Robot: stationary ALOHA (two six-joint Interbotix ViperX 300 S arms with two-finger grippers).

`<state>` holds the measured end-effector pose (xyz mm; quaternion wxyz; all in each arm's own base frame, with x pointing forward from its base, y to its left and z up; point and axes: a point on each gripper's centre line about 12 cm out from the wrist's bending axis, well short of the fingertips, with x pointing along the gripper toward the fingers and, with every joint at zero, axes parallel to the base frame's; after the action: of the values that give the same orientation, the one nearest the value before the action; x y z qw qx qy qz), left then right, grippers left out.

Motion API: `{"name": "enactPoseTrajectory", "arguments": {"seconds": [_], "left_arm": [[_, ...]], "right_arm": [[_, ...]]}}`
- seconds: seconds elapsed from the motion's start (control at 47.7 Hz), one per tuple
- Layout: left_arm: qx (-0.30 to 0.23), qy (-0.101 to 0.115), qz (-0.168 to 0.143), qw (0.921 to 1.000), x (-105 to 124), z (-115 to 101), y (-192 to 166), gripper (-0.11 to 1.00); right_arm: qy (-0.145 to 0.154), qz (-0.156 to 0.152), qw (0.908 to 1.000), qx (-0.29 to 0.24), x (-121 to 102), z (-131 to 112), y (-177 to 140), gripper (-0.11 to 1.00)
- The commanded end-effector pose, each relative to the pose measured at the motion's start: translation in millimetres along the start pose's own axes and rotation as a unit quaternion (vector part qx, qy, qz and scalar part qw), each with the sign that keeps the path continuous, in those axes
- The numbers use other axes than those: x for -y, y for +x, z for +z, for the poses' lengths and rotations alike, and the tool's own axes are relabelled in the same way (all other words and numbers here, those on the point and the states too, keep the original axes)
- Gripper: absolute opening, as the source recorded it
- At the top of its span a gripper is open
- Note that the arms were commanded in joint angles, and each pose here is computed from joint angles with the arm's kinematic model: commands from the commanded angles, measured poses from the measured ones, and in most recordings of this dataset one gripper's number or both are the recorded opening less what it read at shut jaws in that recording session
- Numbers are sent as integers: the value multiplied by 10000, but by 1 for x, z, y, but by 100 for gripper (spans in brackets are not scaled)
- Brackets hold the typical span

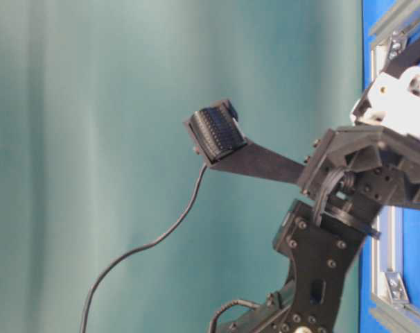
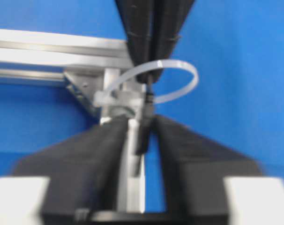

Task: Insert the wire through the string loop located on the right side.
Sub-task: 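Close the left gripper on the plug emerging from the loop, then open the right gripper and pull the cable left with the left gripper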

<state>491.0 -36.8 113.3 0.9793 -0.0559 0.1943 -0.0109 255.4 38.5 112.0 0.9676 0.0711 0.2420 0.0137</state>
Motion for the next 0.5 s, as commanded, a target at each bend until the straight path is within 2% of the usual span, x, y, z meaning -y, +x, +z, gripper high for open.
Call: {"name": "enactPoseTrajectory", "arguments": {"seconds": [0.0, 0.042, 0.398, 0.482], "left_arm": [[145, 10, -14, 9999, 1, 14, 0, 11], [107, 10, -12, 9999, 1, 13, 0, 8], [92, 2, -12, 10000, 1, 14, 0, 8], [92, 2, -12, 10000, 1, 14, 0, 8]], "right_arm": [[-8, 45, 9999, 155, -3, 8, 2, -4], [-8, 45, 9999, 155, -3, 8, 2, -4], [-6, 48, 9998, 178, -3, 9, 2, -4], [9, 48, 9998, 170, -3, 9, 2, 2]]}}
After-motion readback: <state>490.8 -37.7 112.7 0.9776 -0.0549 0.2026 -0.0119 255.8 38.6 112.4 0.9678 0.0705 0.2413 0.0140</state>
